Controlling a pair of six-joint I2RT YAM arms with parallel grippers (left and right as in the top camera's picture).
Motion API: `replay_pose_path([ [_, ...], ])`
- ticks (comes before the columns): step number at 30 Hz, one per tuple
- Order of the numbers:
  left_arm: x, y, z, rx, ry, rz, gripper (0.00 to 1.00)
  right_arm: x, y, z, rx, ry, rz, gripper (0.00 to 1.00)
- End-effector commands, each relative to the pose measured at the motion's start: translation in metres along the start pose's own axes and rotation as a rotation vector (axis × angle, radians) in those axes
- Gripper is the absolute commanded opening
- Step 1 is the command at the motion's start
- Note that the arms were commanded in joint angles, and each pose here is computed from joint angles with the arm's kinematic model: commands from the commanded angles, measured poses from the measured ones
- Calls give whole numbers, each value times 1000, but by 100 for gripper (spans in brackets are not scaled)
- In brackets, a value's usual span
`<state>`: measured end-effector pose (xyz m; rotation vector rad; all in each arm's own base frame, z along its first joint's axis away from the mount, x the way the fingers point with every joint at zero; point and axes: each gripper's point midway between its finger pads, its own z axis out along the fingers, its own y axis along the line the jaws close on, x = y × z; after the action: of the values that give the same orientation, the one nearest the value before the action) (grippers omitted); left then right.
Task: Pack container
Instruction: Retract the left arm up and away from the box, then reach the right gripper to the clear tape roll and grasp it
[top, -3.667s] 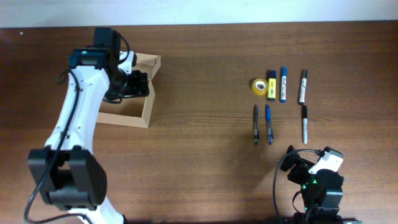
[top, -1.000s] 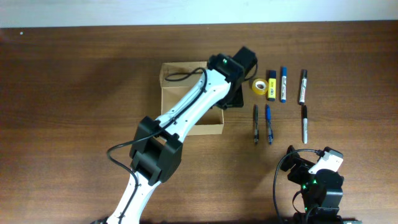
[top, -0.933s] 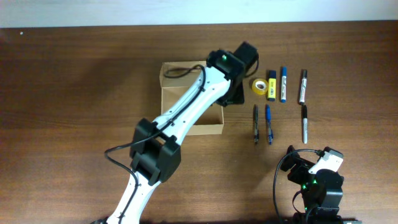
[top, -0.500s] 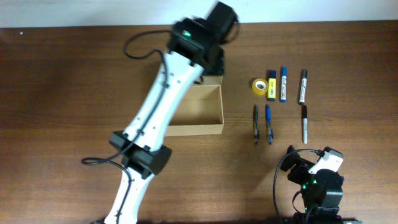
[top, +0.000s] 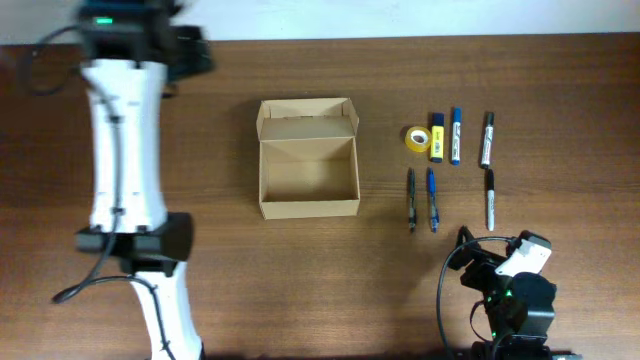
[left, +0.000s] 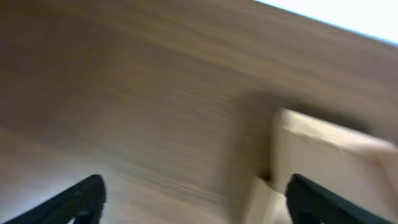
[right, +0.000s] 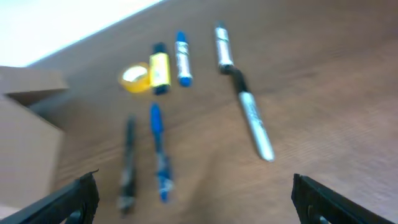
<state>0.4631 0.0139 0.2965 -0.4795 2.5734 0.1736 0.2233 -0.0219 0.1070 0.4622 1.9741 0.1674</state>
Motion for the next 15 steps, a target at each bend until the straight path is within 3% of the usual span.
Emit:
replay_pose_path([
  [1,-7,41,2,-52,7,-44,100,-20,25,-12,-112,-19,28,99],
  [8,-1,89,28,-126,85,-122,100,-97,52,-34,-105,-33,-41,99],
  [15,-2,101,35,-142,94,-148,100,-144,72,-1,13,350,-81,99],
])
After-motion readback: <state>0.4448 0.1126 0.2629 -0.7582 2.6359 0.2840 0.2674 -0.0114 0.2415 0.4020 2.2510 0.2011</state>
